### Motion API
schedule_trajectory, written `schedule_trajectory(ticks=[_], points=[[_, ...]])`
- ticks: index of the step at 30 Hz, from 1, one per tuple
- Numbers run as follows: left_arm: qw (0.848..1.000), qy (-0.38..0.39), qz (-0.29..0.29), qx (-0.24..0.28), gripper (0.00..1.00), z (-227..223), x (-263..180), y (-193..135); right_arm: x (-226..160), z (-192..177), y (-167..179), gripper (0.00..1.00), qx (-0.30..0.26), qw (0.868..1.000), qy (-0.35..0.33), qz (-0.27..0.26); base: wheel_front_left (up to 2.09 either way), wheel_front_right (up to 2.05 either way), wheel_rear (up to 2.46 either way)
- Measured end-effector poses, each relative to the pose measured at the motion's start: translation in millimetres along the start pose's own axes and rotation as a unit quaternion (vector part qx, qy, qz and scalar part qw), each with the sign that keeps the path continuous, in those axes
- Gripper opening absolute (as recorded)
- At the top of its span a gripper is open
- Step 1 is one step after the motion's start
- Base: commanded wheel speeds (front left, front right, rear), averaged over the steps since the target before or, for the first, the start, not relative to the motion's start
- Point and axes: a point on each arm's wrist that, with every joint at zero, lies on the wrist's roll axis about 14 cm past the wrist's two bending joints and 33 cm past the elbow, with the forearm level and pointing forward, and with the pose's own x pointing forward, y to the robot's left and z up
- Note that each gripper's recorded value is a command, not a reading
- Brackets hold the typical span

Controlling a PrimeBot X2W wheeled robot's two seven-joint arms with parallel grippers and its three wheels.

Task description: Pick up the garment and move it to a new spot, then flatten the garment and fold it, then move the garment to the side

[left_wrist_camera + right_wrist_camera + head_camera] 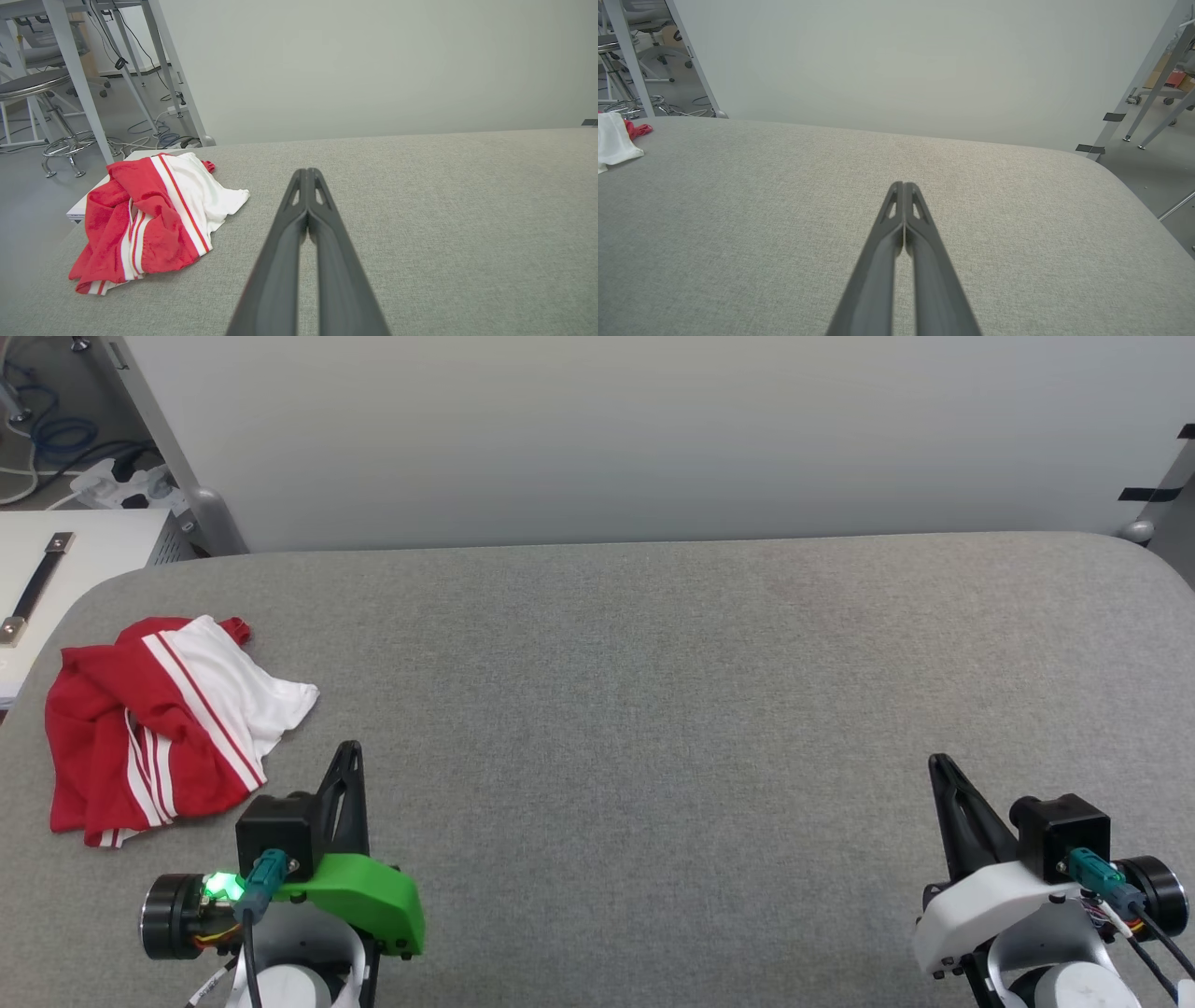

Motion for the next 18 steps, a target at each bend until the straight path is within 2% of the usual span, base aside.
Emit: schedule_trajectory(ticks=[18], points=[[1.000, 0.000, 0.000, 0.000, 0.00, 0.0, 0.0, 0.0, 0.0, 0.0, 0.0, 0.00, 0.000, 1.000, 0.000, 0.000, 0.00, 0.00, 0.00]])
